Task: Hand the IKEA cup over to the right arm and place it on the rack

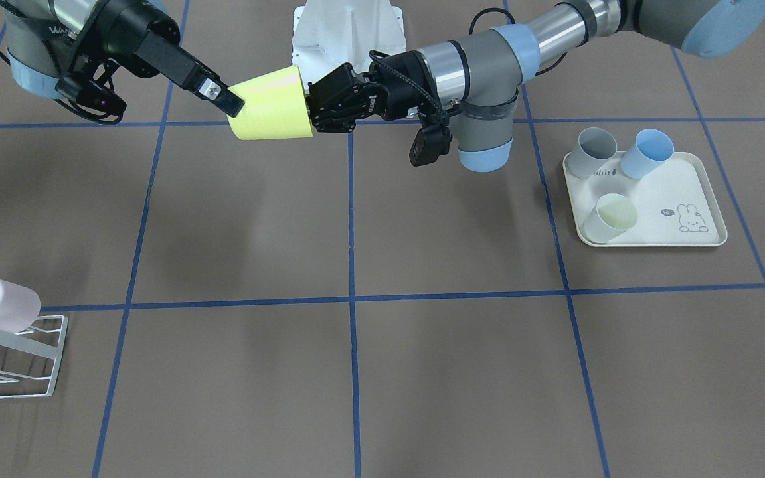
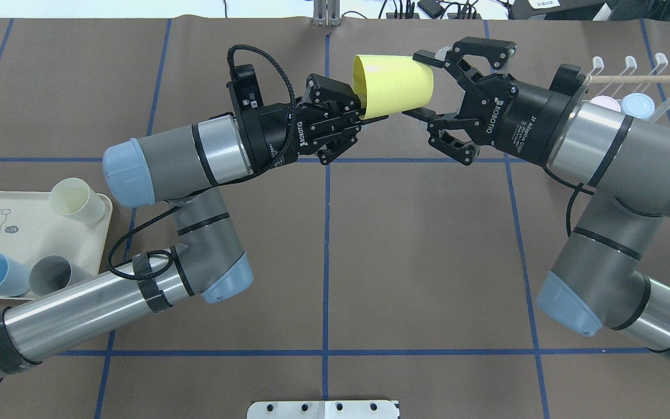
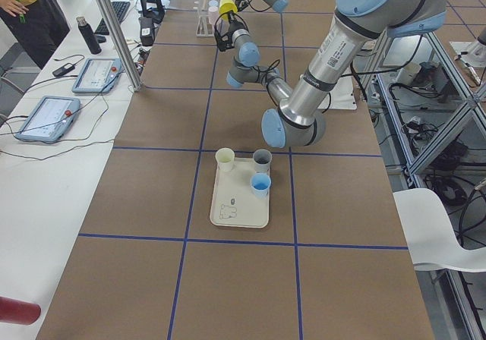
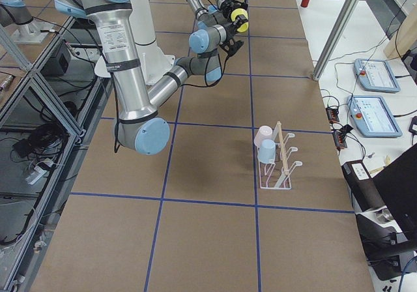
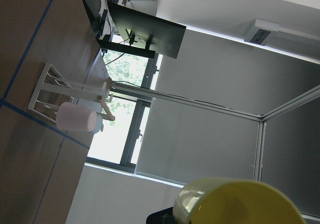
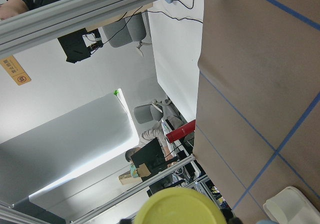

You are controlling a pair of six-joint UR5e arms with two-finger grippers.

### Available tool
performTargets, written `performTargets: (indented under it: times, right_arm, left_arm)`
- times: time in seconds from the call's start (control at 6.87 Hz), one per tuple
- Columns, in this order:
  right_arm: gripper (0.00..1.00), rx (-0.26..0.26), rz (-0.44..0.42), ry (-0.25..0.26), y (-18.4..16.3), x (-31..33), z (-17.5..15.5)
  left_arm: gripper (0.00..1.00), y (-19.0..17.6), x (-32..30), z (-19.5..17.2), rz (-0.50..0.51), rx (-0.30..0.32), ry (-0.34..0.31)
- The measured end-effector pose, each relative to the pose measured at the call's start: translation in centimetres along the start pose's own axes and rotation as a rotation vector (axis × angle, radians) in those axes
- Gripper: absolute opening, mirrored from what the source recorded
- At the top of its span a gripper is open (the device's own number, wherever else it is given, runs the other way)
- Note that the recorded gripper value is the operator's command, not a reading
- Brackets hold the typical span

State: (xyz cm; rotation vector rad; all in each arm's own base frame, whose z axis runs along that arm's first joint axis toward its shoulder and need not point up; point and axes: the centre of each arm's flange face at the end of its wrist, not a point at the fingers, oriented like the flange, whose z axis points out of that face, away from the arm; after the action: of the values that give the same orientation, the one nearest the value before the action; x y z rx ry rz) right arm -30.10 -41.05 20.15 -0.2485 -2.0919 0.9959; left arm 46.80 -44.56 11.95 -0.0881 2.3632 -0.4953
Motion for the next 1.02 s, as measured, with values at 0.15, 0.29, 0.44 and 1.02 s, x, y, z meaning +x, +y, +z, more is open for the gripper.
performTargets:
  times: [0.15, 0.29, 0.44, 1.02]
  right_arm:
    - [0.0, 0.0, 0.0, 0.0, 0.0, 0.0, 0.0]
    - [0.0, 0.002, -0.006, -0.002, -0.1, -0.1, -0.1]
    - [0.0, 0.012, -0.025, -0.004, -0.6, -0.4, -0.4]
    - [0.0, 0.214, -0.46, 0.137, -9.1, 0.4, -4.6]
  left_arm:
    - [1.0, -0.2, 0.1, -0.1, 0.006, 0.003, -0.001]
    - [1.0, -0.7, 0.2, -0.3, 0.026, 0.011, -0.002]
    - [1.0, -1.7, 0.0, -0.5, 0.072, 0.028, -0.014]
    - [1.0, -7.9, 0.2, -0.7, 0.349, 0.148, -0.21]
